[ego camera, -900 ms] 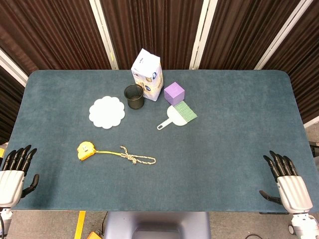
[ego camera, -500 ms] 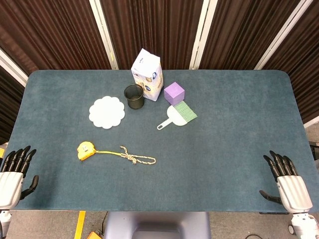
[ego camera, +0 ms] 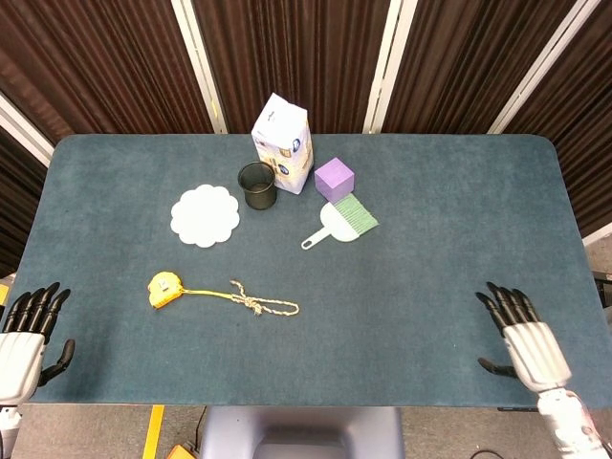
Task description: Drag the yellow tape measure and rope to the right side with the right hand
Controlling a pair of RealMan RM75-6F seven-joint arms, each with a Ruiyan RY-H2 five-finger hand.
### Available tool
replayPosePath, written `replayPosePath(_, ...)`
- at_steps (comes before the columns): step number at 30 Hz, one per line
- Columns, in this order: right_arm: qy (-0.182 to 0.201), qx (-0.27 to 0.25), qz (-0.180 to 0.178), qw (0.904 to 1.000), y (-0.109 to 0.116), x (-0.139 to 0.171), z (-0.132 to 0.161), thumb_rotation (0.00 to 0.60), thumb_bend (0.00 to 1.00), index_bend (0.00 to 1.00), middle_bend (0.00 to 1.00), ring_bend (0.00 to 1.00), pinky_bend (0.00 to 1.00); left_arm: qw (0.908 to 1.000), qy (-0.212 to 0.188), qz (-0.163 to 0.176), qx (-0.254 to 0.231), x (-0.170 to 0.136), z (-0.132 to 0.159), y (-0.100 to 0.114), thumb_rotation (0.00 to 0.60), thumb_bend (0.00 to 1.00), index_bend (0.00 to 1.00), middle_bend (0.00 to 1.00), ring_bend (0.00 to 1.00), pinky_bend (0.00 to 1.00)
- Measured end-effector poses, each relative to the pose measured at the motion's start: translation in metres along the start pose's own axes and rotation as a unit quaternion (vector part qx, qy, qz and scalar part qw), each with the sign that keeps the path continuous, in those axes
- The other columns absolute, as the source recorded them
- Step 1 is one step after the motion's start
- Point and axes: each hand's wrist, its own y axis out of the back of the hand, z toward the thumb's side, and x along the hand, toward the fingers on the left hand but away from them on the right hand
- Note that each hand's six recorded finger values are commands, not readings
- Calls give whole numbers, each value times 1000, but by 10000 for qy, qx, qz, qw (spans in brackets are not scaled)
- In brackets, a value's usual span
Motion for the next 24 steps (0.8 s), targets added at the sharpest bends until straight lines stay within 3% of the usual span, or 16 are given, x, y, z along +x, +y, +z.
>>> replayPosePath(6, 589, 42, 344, 9977, -1, -52, 41, 600, 95, 221, 0, 0, 0, 10000, -7, 51, -49, -3, -1, 5, 600, 466, 46, 0, 0, 74)
replayPosePath(13, 1377, -27, 607, 9886, -7, -128, 124, 600, 95, 268, 0, 0, 0, 10000, 24, 49, -58, -8, -5, 8, 600, 466, 46, 0, 0, 74)
replayPosePath(19, 1790, -414, 985, 9780, -25, -161, 190, 600, 95, 308, 0, 0, 0, 9998, 127, 114, -62, -12, -11, 12, 600, 467, 45, 0, 0, 75)
replayPosePath(24, 2045, -445, 1268, 9696, -43, -168, 227, 600, 95, 321, 0, 0, 0, 9997, 181, 132, -47, -11, -12, 13, 600, 467, 45, 0, 0, 74)
